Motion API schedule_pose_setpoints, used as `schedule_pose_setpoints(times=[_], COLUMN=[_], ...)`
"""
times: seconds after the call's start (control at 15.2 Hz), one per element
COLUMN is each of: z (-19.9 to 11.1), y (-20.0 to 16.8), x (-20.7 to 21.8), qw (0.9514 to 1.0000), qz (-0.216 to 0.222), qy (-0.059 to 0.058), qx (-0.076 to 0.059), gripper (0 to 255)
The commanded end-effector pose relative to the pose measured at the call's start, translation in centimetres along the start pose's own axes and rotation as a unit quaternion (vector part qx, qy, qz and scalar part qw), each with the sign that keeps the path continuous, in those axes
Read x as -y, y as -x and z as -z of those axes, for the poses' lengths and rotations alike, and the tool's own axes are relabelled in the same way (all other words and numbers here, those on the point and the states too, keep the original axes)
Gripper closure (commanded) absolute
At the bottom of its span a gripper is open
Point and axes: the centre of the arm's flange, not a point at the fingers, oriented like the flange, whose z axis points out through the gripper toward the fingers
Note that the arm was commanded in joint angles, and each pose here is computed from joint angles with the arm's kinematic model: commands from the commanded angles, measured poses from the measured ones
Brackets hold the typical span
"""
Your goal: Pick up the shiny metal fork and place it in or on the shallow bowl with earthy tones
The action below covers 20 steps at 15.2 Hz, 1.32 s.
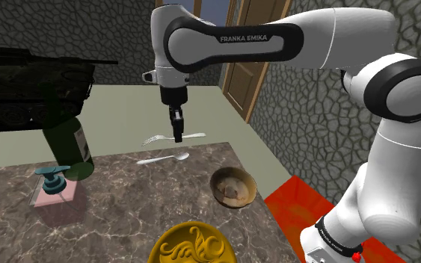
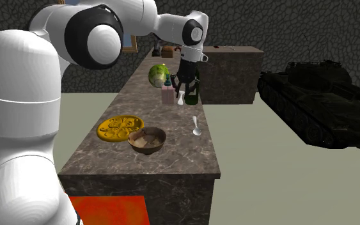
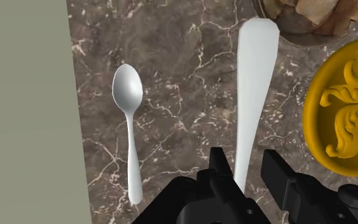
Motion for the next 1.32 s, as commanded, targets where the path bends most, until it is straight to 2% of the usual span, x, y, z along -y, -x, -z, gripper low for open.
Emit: schedule_pose_setpoints(times=[0.0, 1.19, 1.25], z=[0.8, -4.9, -5.4], y=[0.0, 20.3, 20.2], x=[0.3, 11.3, 11.2], qw=[1.0, 1.0, 1.0], qz=[0.0, 0.0, 0.0], qy=[0.0, 0.0, 0.0], qx=[0.0, 0.0, 0.0], gripper=[255, 255, 255])
